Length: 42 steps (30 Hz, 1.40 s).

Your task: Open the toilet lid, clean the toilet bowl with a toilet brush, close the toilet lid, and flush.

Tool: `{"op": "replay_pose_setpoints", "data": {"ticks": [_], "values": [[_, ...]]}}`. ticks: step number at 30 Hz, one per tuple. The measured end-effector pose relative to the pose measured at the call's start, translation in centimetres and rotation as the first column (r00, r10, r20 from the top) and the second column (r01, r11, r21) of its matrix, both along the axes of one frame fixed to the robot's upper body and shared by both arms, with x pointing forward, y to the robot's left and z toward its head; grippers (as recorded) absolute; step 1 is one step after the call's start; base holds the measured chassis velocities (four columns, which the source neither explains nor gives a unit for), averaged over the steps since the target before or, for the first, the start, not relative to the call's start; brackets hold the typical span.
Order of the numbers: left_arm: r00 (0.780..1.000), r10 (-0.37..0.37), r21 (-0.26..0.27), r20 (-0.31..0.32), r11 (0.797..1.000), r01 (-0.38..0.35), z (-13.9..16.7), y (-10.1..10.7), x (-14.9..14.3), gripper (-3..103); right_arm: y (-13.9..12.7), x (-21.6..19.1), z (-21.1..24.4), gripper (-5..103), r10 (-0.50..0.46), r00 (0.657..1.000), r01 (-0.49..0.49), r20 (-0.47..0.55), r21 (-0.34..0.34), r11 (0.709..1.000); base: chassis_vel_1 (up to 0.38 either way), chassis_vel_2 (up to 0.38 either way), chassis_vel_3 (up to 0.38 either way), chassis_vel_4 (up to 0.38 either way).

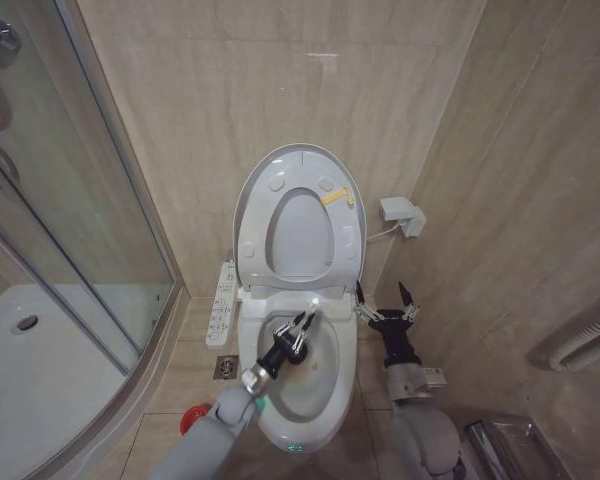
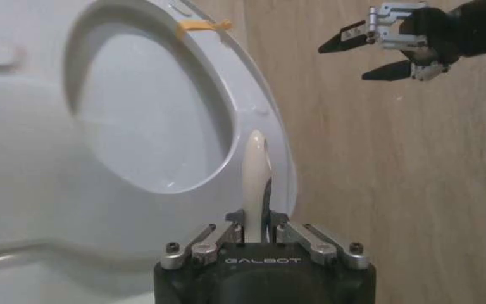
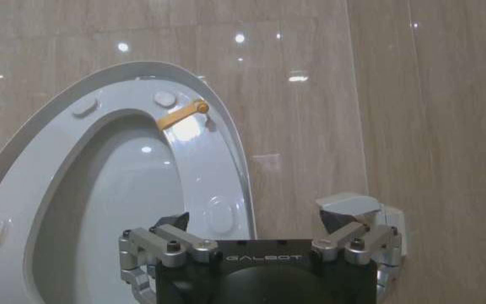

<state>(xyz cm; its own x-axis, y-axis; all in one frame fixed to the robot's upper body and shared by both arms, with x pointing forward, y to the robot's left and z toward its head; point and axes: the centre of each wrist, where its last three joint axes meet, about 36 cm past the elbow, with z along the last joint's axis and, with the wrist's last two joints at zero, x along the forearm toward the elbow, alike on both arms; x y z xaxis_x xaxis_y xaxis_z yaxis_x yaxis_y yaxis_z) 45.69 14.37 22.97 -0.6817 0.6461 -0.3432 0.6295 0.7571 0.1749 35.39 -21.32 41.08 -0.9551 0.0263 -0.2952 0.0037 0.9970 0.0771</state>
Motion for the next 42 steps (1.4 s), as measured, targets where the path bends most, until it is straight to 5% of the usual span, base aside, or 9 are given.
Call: {"op": "replay_pose_setpoints", "data": {"ticks": [7,19,31,42], "values": [[0.994,0.108,-0.006,-0.008,0.994,-0.108,-0.5,3.3,-0.8,18,0.0,0.0,0.0,100,0.000,1.000,0.000,0.000,0.000,1.000,0.000,0.000,0.000,0.000],[0.992,0.125,-0.033,-0.008,0.992,-0.125,-0.1,5.4,0.8,18,0.0,0.0,0.0,100,0.000,1.000,0.000,0.000,0.000,1.000,0.000,0.000,0.000,0.000],[0.998,0.063,-0.064,0.019,0.996,-0.062,1.6,-1.7,7.0,18,0.0,0.0,0.0,100,0.000,1.000,0.000,0.000,0.000,1.000,0.000,0.000,0.000,0.000],[1.000,0.007,-0.123,-0.011,0.992,-0.009,2.0,-8.1,7.4,18,0.0,0.0,0.0,100,0.000,1.000,0.000,0.000,0.000,1.000,0.000,0.000,0.000,0.000]]}}
